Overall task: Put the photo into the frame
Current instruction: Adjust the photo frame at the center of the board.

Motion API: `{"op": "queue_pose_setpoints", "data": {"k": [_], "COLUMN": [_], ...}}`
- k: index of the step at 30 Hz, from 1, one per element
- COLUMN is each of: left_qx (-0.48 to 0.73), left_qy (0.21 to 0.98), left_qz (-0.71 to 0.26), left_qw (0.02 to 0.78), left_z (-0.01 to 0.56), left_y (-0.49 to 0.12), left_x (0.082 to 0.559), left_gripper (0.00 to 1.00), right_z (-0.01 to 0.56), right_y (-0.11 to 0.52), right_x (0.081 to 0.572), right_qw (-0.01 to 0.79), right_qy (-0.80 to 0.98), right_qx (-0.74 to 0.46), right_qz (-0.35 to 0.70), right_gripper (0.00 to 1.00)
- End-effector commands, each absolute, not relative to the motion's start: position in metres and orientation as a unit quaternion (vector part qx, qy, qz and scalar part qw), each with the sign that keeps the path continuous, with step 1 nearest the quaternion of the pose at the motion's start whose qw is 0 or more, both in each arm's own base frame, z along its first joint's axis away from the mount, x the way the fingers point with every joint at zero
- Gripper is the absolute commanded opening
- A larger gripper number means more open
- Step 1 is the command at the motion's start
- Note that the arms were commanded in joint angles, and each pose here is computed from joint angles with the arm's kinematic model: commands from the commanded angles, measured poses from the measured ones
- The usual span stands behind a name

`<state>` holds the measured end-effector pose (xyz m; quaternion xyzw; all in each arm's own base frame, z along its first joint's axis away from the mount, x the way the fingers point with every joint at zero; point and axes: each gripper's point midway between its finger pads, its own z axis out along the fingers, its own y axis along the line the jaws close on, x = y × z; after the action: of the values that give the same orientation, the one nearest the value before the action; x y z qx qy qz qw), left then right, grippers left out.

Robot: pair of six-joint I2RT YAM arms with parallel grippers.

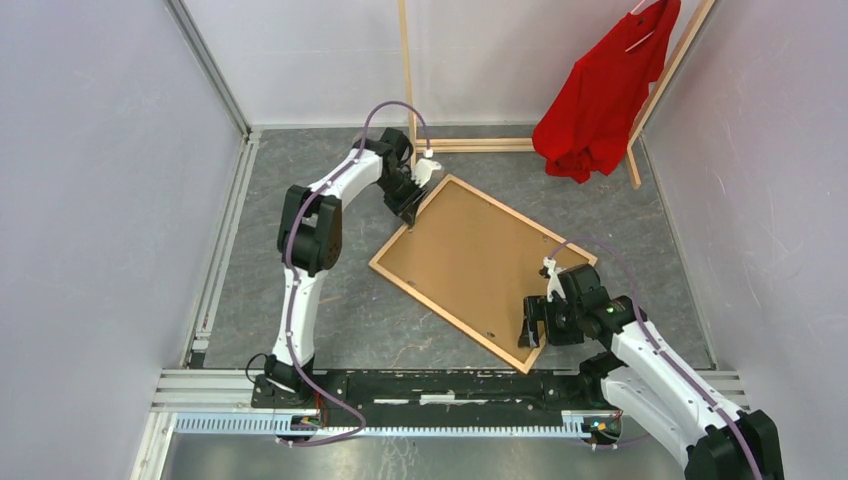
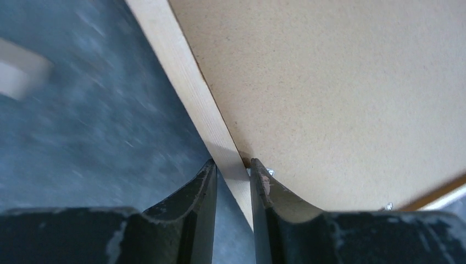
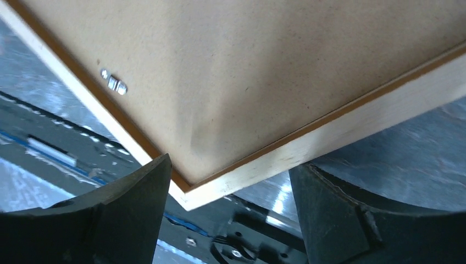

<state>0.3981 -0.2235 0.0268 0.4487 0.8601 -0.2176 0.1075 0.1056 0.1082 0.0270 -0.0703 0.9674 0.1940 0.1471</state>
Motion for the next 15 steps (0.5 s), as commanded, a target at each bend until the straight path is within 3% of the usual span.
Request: {"op": "queue_pose_setpoints", "data": {"k": [1,7,15], "left_qx": [0.469,0.474,0.494], "left_qy": [0.834,0.828,0.820], "left_qz": [-0.258,-0.252,-0.238], "left_qw": [0.136,0.160,0.165], "left_z": [0.029,0.046,0.104], "left_y": [-0.283,-0.290,-0.249], "left_x": [0.414,0.432,0.410], "left_gripper": [0.34,0.35,0.55], "right_z": [0.051,0.059,0.066], "right_y": [0.162,0.198,0.193], "right_x": [0.133,0.123,0.112], "right_qw": [0.207,0.193,0.149], "right_qy": [0.917,0.888,0.900], "right_qx": [-0.089,-0.109,-0.174], "right_qz": [0.330,0.403,0.370], "right_gripper": [0.85,0.85,0.87]}}
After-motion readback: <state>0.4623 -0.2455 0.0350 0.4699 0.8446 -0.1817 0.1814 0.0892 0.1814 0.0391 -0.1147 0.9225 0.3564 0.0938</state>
